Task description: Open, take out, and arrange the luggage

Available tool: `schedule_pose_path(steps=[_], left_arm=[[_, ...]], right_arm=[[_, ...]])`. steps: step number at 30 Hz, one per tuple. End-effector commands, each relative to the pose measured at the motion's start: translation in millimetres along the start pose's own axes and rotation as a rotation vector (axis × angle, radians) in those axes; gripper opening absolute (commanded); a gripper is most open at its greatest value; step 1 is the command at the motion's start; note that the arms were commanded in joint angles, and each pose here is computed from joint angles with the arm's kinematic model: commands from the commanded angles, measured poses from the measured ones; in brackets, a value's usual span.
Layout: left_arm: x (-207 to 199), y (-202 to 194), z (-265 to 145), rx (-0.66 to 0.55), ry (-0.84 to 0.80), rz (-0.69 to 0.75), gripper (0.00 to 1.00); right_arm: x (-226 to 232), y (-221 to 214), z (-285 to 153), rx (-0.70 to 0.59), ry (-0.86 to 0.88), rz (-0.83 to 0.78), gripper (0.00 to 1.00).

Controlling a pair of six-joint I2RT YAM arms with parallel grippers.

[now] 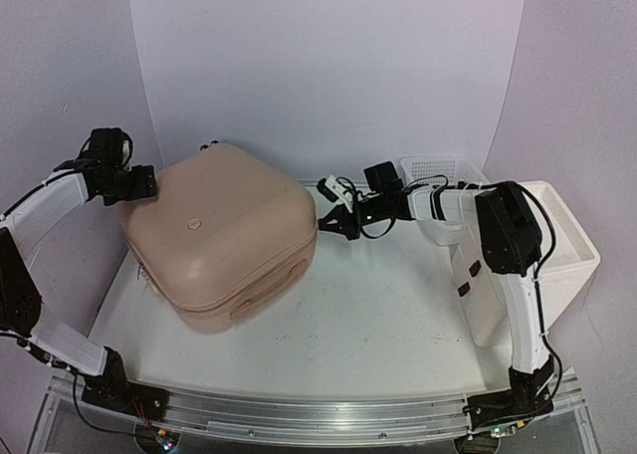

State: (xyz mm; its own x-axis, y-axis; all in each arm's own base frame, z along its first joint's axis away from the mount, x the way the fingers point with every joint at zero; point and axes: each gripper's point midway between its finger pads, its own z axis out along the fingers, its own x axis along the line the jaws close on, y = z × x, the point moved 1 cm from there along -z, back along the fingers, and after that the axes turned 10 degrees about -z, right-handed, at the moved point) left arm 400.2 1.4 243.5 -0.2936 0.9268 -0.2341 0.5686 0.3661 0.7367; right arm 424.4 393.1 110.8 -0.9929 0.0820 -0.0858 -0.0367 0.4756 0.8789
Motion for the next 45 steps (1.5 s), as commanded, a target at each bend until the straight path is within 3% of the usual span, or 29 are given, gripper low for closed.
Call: schedule_pose_path(steps=[1,5,10,16,20,25,31,33,36,40,45], left_arm=[[-28.8,-53.9,29.9,0.197,-0.156,0.077,0.87],[-72.0,-61.2,39.3,0.219,-0.243,0.180,0.87],[-131.5,-78.6,37.4,0.262,-0.375,0.262,0.86],[-178.3,-117.6,16.6,0.338,-0.518,0.349,0.84],[-191.0,-133.7,-5.3,0.398,-0.606,0.359,0.83],[-198.8,-89.5,-13.1,0.291,-0.538,0.423,0.84],[-231.2,-13.8,33.1,0.107,-0.365,0.414,0.83],[-243.9,-6.6,55.4,0.096,-0.345,0.423,0.81],[-258.3,-14.2,85.4,0.148,-0.336,0.452,0.82],[-263.5,-45.2,100.9,0.221,-0.345,0.561,0.82],[-249.3,-93.2,88.0,0.379,-0.431,0.577,0.71]], right_arm=[[38.9,59.5,28.2,-0.095,0.087,-0.203,0.00],[99.8,95.0,33.1,-0.127,0.125,-0.309,0.00],[175.4,121.2,21.7,-0.183,0.141,-0.324,0.00],[231.6,123.9,10.5,-0.233,0.067,-0.179,0.00],[220.3,94.0,3.5,-0.235,-0.098,-0.016,0.00],[216.3,70.6,4.1,-0.181,-0.140,0.113,0.00],[209.4,69.5,18.7,-0.088,-0.152,0.166,0.00],[213.9,72.8,23.1,-0.092,-0.136,0.161,0.00],[215.2,75.9,26.5,-0.081,-0.145,0.160,0.00],[193.4,67.0,23.7,0.003,-0.293,0.194,0.00],[163.9,59.5,13.5,0.077,-0.422,0.185,0.00]])
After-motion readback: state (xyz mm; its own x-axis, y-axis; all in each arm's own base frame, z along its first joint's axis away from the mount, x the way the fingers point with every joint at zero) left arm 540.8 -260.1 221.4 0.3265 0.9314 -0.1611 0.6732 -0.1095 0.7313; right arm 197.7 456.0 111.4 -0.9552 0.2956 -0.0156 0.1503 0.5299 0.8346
